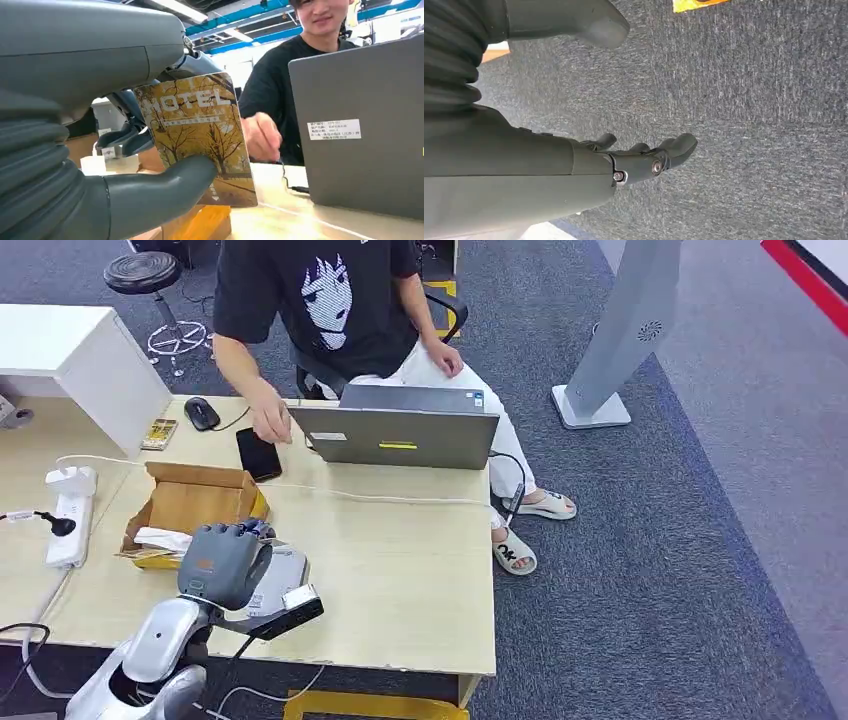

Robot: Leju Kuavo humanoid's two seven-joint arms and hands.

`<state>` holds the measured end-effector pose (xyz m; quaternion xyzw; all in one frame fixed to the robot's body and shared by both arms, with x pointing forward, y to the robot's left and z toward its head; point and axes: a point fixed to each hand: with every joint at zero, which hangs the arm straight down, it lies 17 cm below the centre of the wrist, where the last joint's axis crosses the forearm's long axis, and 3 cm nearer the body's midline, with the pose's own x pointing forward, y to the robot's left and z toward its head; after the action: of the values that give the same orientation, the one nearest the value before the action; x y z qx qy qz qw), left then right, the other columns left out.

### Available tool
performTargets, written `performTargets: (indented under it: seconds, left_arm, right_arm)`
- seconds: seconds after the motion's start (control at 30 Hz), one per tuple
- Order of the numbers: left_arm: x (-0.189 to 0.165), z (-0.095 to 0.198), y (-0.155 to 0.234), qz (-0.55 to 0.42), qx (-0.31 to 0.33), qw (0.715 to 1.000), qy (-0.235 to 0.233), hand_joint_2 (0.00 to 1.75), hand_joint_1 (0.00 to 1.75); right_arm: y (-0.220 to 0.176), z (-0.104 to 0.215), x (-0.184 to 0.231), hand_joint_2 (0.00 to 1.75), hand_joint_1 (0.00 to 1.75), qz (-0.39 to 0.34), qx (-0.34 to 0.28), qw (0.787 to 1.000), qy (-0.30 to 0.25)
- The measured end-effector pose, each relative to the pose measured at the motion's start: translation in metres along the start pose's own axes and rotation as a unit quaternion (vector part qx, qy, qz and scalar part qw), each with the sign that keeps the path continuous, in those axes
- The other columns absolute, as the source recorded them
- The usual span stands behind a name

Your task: Pass the card to the sensor for recognition and then transmit it.

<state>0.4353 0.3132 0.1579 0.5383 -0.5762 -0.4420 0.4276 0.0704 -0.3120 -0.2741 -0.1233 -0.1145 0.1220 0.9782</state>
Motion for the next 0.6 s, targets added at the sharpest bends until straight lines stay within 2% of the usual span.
performTargets:
  seconds: [0.6]
  left_arm:
    - [0.002,0.007,-0.016,0.022,-0.023,0.999,0.006,1.75,1.75]
  right_arm:
    - [0.002,0.000,-0.001,1.75,0.00,0.001,0.004,1.000,0.003]
